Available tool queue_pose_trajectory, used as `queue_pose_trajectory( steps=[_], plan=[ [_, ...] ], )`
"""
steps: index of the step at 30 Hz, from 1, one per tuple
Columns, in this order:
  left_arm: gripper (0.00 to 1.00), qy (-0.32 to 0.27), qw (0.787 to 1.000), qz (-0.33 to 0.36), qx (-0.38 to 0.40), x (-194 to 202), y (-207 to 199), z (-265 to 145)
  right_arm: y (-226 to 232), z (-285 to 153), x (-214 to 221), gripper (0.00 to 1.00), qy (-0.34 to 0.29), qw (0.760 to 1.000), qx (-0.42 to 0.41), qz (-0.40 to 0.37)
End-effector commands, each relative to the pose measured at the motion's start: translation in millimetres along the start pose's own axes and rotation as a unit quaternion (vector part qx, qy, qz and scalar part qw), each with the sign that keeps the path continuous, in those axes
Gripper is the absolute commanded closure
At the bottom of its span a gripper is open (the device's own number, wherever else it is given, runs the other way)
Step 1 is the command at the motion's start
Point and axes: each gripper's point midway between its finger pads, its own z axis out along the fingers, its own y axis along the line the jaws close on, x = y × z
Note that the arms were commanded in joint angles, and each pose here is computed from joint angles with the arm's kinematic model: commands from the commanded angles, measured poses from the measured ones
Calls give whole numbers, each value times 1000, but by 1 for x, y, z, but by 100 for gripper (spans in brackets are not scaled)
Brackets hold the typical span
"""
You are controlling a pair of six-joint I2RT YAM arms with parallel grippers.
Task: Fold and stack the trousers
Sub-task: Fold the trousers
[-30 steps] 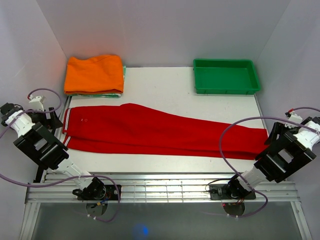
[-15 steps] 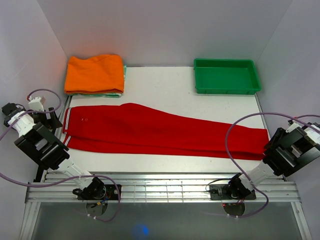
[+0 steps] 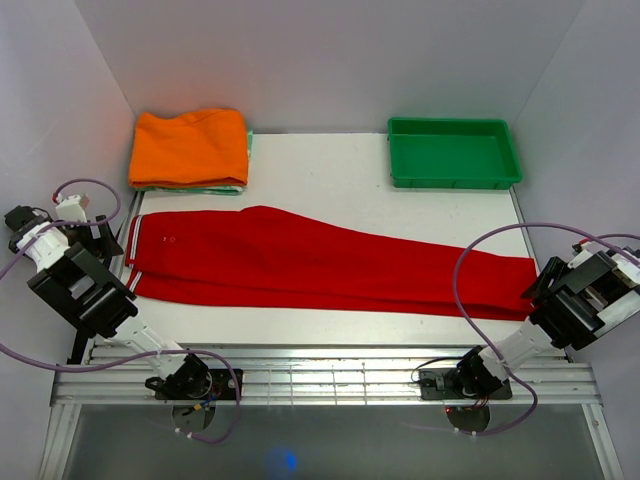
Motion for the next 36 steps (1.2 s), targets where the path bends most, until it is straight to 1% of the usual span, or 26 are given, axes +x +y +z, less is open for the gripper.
queue_pose_trajectory(
  steps=[1, 6, 9, 10, 12, 13, 16, 17, 21, 23, 25, 29, 30, 32, 36],
  plan=[
    [2, -13, 1000, 3, -13, -6, 7, -2, -11, 16, 33, 39, 48, 995, -28, 85],
    [2, -3, 1000, -10, -24, -3, 13, 1, -9, 25, 45, 45, 70, 992, -37, 103],
    [2, 5, 1000, -13, -24, -3, 16, 3, -11, 25, 42, 52, 63, 993, -33, 95],
    [2, 7, 1000, -14, -24, -4, 17, 2, -12, 24, 40, 64, 60, 993, -34, 96],
    [2, 19, 1000, -12, -17, -1, 19, 7, -12, 23, 34, 82, 54, 994, -36, 93],
    [2, 15, 1000, -5, -18, -8, 24, 4, -12, 22, 32, 92, 51, 994, -36, 91],
    [2, 40, 999, -7, 25, 0, 16, 8, -13, 16, 21, 92, 39, 995, -40, 82],
    [2, 32, 999, 2, 30, -10, 18, 5, -12, 14, 18, 92, 35, 995, -41, 80],
    [2, 56, 997, -10, 59, -3, 18, 17, -6, 11, 13, 92, 28, 995, -58, 79],
    [4, 65, 995, -10, 79, 1, 13, 19, -5, 10, 14, 92, 29, 995, -62, 77],
    [5, 62, 991, -9, 117, 5, 1, 21, -4, 10, 14, 92, 31, 995, -63, 74],
    [9, 60, 983, -19, 173, 14, -21, 23, -3, 5, 9, 92, 24, 996, -64, 66],
    [12, 63, 981, -25, 181, 19, -24, 26, -2, 4, 8, 92, 21, 996, -63, 63],
    [13, 68, 978, -37, 193, 23, -28, 33, -1, 0, 3, 92, 17, 996, -63, 58],
    [21, 81, 975, -57, 201, 34, -30, 43, 0, -6, -7, 92, 8, 997, -59, 42]
  ],
)
